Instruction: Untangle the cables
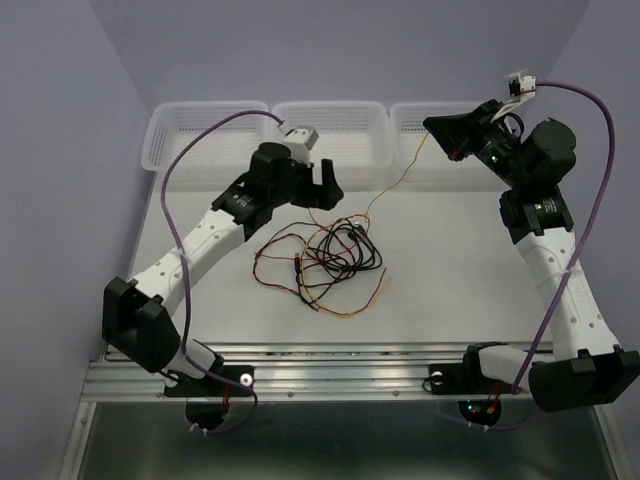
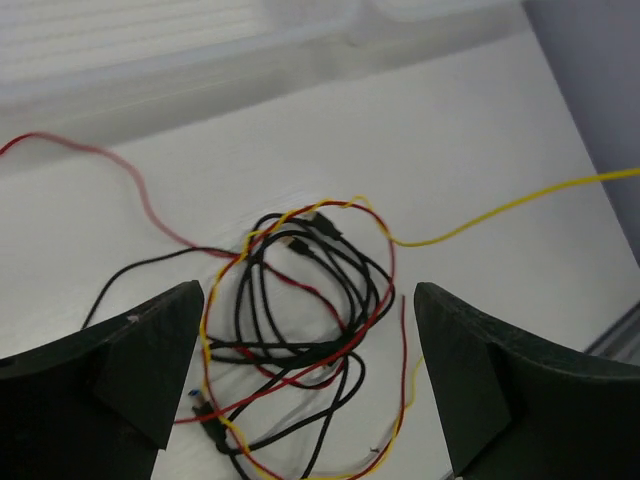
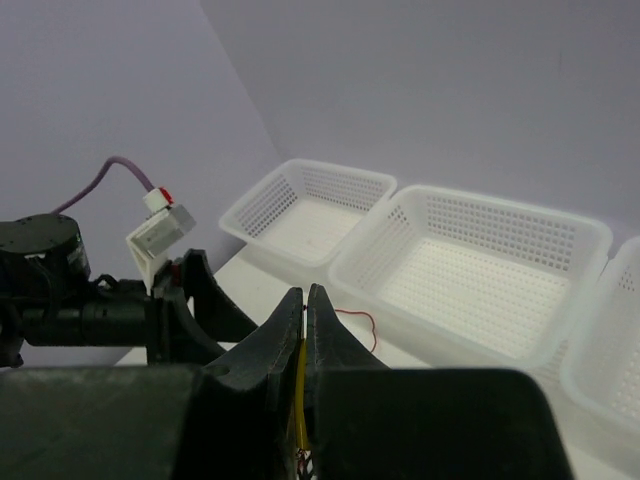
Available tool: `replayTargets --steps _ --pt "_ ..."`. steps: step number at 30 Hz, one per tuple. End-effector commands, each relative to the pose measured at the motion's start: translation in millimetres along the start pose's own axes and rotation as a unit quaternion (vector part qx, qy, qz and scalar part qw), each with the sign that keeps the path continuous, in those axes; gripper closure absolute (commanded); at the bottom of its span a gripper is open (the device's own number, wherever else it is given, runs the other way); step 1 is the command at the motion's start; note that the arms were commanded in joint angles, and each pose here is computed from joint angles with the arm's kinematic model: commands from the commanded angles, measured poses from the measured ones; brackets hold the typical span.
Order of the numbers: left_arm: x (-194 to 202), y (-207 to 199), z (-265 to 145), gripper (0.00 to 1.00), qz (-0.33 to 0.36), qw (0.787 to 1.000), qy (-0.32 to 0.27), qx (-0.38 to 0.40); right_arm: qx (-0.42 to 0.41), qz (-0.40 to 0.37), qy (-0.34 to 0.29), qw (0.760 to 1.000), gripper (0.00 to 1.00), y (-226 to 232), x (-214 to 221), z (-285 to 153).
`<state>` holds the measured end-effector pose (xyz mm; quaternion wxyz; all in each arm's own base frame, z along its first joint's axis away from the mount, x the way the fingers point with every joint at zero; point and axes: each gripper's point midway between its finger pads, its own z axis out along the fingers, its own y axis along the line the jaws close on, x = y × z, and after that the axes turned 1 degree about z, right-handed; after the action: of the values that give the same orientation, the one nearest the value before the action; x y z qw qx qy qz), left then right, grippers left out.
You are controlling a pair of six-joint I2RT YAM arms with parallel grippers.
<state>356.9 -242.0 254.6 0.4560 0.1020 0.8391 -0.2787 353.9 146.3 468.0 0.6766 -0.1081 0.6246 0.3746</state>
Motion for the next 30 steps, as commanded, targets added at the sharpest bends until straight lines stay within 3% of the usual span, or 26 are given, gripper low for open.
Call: replayTargets --steps 1,5,13,19,23,29,30 --pt "12.6 -48.3 25.8 0.01 0.105 0.991 0.027 0.076 -0.032 -0.016 -0.028 0.999 0.99 25.7 -29.5 -7.4" --pt "52.4 -67.3 61.2 0.01 0.092 0.988 0.071 0.103 -0.031 -0.006 -0.037 0.999 0.99 27.1 -33.8 -7.4" --pt "86.2 -85.7 85.5 0.01 0.07 0.979 0.099 0.164 -0.011 0.023 -0.048 0.999 0.99 19.9 -42.9 -0.4" --pt "106.8 -84.8 103.3 0.02 0.064 0.979 0.118 0.156 -0.017 0.035 -0.052 0.998 0.99 21.9 -45.8 1.9" --pt "112.9 -78.3 116.9 0.31 0.056 0.981 0.127 0.138 -0.013 0.033 -0.055 0.998 0.99 22.0 -47.6 0.0" --pt "120.0 -73.6 118.5 0.33 0.049 0.981 0.135 0.127 0.026 0.029 -0.078 0.996 0.99 13.4 -57.6 -5.7" --pt "120.5 -72.9 118.2 0.41 0.048 0.982 0.135 0.125 0.03 0.03 -0.079 0.996 0.99 11.7 -57.8 -5.3"
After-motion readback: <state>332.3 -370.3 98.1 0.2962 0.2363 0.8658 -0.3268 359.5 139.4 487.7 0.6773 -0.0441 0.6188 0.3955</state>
